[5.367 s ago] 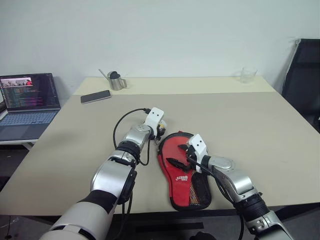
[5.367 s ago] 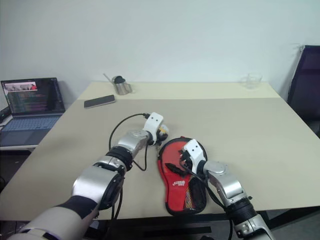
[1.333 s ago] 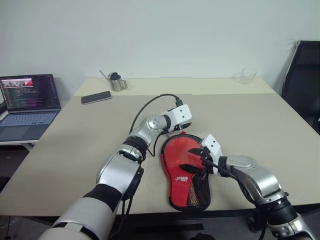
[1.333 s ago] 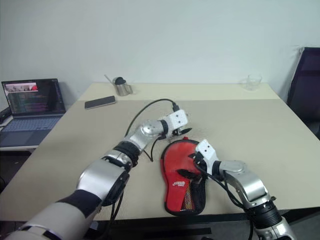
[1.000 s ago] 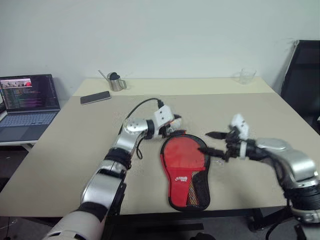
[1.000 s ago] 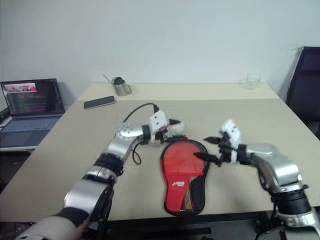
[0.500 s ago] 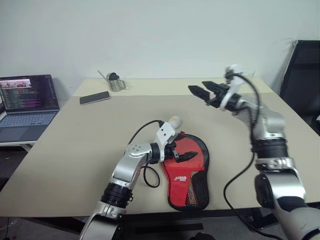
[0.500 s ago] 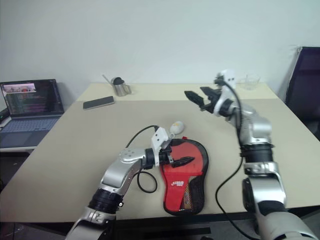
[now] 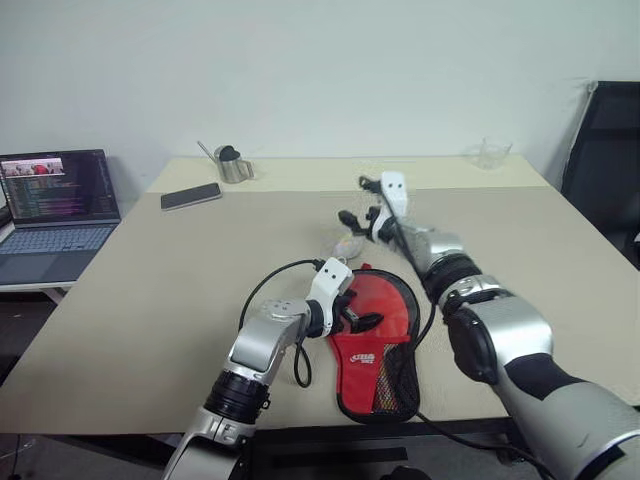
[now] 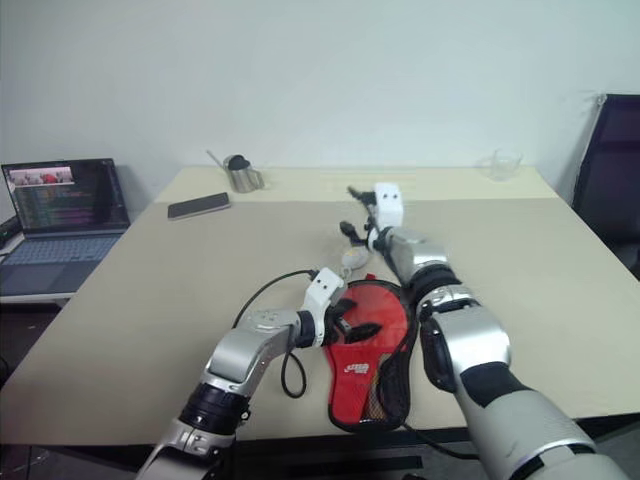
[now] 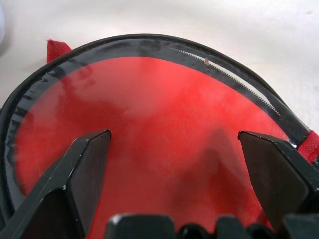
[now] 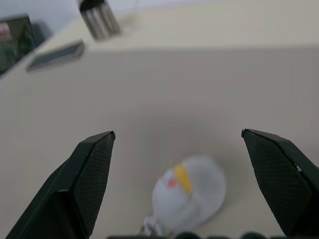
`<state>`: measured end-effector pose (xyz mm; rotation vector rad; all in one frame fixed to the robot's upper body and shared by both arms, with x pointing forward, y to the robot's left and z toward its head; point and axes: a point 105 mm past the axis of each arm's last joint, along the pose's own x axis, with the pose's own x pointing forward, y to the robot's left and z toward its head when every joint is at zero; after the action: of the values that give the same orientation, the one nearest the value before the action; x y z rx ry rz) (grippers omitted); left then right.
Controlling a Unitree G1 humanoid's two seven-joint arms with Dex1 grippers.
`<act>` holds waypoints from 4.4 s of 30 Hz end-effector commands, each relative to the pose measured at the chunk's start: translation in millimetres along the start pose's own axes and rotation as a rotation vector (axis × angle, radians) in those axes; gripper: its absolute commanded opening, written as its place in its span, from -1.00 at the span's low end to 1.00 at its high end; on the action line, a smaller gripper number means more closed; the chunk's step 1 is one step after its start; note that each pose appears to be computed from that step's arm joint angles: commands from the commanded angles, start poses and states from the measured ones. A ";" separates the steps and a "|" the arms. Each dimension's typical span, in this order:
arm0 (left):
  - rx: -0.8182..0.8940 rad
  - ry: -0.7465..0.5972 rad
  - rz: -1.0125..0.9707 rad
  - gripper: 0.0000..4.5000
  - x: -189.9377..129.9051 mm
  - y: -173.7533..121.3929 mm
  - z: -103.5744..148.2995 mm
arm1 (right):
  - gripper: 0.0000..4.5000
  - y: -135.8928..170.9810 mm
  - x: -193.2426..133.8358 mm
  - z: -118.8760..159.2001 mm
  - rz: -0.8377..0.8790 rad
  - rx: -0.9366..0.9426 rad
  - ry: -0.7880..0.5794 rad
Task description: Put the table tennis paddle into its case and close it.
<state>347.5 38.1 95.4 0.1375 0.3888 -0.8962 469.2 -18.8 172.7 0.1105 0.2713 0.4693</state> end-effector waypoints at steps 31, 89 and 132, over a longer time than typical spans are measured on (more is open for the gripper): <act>-0.093 0.111 0.202 1.00 -46.8 8.9 -39.8 | -0.35 40.3 11.8 -74.1 -0.104 -0.192 0.161; -0.039 0.133 0.038 1.00 -3.6 -0.6 -31.5 | -0.98 -140.0 -85.3 -24.7 -0.312 -0.279 0.190; 0.025 0.160 -0.023 1.00 14.9 0.7 -26.8 | -0.98 -55.6 -222.2 -107.2 0.576 -0.597 0.657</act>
<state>353.7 28.0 91.8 0.2188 0.4218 -0.9373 279.0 -172.8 105.1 -0.5653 0.7662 1.0795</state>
